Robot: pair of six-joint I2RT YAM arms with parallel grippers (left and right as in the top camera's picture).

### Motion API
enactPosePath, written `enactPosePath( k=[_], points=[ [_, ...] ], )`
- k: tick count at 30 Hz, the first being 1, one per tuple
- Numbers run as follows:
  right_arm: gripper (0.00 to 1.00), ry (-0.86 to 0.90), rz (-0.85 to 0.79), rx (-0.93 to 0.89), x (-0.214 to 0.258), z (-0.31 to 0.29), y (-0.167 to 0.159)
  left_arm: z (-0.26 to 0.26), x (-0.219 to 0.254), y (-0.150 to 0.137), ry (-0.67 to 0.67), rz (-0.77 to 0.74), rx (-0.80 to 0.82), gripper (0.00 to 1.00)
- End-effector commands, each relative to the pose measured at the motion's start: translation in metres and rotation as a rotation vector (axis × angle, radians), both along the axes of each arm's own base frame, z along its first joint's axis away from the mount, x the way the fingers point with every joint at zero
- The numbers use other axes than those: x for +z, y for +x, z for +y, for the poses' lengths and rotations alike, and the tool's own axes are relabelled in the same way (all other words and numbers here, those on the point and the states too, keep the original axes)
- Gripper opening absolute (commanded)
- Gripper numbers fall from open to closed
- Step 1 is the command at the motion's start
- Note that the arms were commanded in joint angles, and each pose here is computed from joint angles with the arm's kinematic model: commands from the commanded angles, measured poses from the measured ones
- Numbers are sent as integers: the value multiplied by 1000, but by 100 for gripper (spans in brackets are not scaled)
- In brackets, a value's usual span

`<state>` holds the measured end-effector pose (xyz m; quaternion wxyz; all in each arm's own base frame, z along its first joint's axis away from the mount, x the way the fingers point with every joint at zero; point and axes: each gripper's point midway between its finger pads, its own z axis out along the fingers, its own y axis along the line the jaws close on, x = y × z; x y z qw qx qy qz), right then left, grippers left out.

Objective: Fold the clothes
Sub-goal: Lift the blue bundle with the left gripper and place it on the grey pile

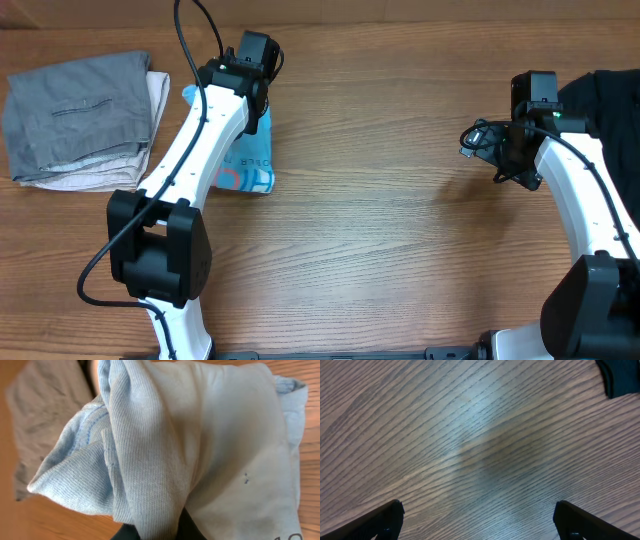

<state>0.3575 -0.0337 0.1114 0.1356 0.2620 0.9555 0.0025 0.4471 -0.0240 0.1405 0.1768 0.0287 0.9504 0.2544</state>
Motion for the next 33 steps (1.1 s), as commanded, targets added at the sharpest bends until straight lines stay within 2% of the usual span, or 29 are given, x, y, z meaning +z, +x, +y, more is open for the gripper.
enactPosePath(
  k=[1,9,15,33],
  points=[
    [100,-15,-20,-1,6,-2,3,25,32,16,94,-45,-11,4],
    [100,-15,-20,-1,6,-2,3,63,72,35,113,-118,9,4],
    [100,-15,-20,-1,6,-2,3,97,100,40,106,-189,83,4],
    [100,-14,-20,-1,6,-2,3,185,115,60,32,-325,141,4]
  ],
)
